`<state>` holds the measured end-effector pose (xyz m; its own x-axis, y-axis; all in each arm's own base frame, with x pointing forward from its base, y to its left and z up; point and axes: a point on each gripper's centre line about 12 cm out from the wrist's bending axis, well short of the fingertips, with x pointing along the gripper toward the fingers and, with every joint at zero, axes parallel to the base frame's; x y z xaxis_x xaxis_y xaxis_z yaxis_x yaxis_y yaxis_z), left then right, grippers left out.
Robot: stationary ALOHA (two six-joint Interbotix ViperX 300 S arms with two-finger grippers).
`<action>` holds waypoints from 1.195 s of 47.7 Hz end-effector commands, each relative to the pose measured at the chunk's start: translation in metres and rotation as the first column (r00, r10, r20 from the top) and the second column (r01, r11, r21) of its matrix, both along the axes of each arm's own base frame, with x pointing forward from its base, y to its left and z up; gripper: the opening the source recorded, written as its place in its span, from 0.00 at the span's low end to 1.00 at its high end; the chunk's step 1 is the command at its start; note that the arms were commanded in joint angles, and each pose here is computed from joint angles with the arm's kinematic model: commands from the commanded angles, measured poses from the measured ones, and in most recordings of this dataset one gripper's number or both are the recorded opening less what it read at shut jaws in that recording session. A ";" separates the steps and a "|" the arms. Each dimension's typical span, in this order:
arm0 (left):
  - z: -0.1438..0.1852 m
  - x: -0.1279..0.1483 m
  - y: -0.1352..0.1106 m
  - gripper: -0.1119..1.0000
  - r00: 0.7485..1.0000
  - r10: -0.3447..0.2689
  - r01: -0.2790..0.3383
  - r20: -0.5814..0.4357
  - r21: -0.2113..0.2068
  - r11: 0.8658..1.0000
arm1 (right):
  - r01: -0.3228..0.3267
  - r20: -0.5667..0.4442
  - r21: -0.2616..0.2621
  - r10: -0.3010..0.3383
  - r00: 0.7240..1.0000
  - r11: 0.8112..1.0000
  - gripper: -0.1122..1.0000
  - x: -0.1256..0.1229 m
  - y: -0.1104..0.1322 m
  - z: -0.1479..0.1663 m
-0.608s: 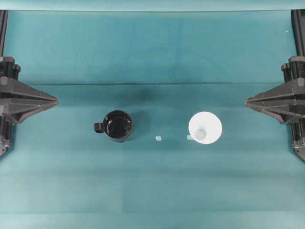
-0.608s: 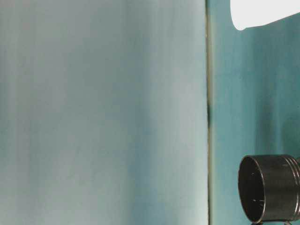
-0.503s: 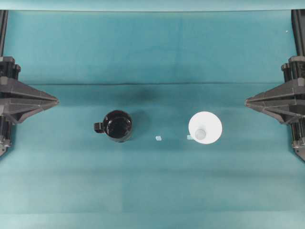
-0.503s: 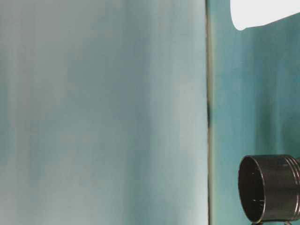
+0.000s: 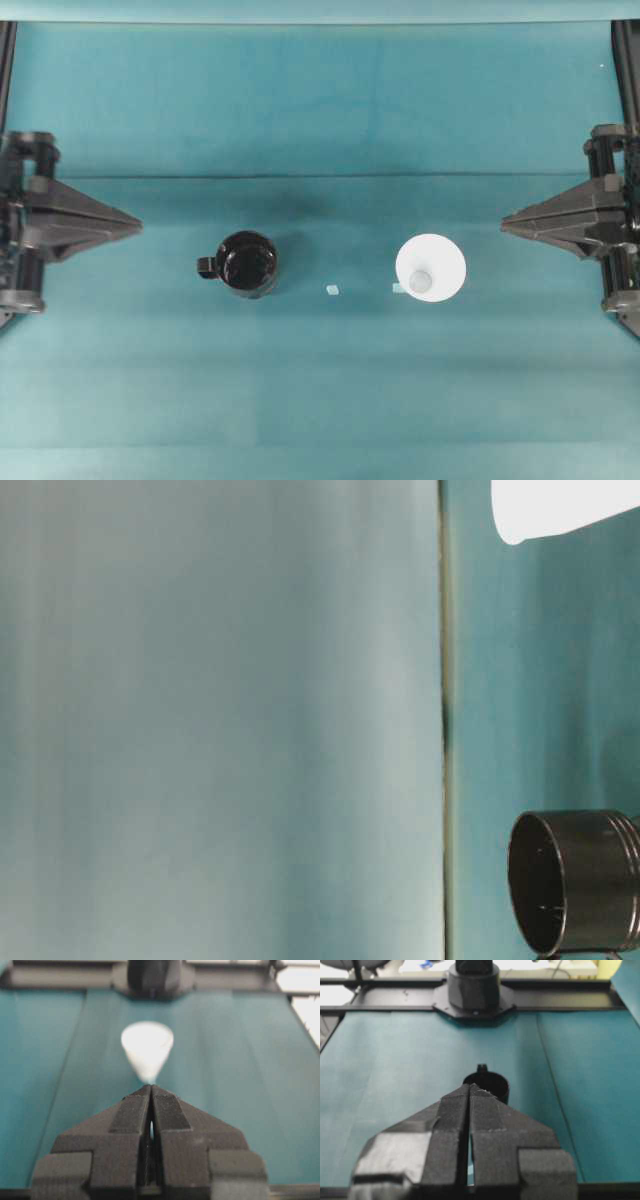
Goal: Put the paper cup into the moved cup holder.
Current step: 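Move the left gripper open toward the black cup holder's handle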
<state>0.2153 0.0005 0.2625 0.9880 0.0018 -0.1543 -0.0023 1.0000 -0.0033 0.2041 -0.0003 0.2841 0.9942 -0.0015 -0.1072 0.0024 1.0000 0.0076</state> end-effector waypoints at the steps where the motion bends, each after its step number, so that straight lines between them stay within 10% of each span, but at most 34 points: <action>1: -0.006 0.008 0.000 0.10 0.998 0.002 -0.002 -0.058 -0.003 1.000 | 0.002 0.008 0.005 -0.002 1.000 1.000 0.12 0.003 0.000 0.007; 23: -0.088 0.034 0.003 0.10 0.899 0.016 -0.032 -0.439 -0.030 0.999 | 0.030 -0.183 0.068 -0.017 0.983 0.997 0.12 0.006 -0.002 -0.020; 57: -0.109 0.034 0.015 0.10 0.846 0.055 -0.078 -0.530 -0.022 0.997 | 0.052 -0.260 0.105 -0.023 0.965 0.993 0.12 0.014 -0.003 -0.037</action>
<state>0.2470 0.0152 0.1502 0.7467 0.0460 -0.6636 -0.0847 0.9961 -0.0263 0.2155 -0.0025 0.2403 0.9250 -0.0104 -0.3798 0.0520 0.9937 0.0995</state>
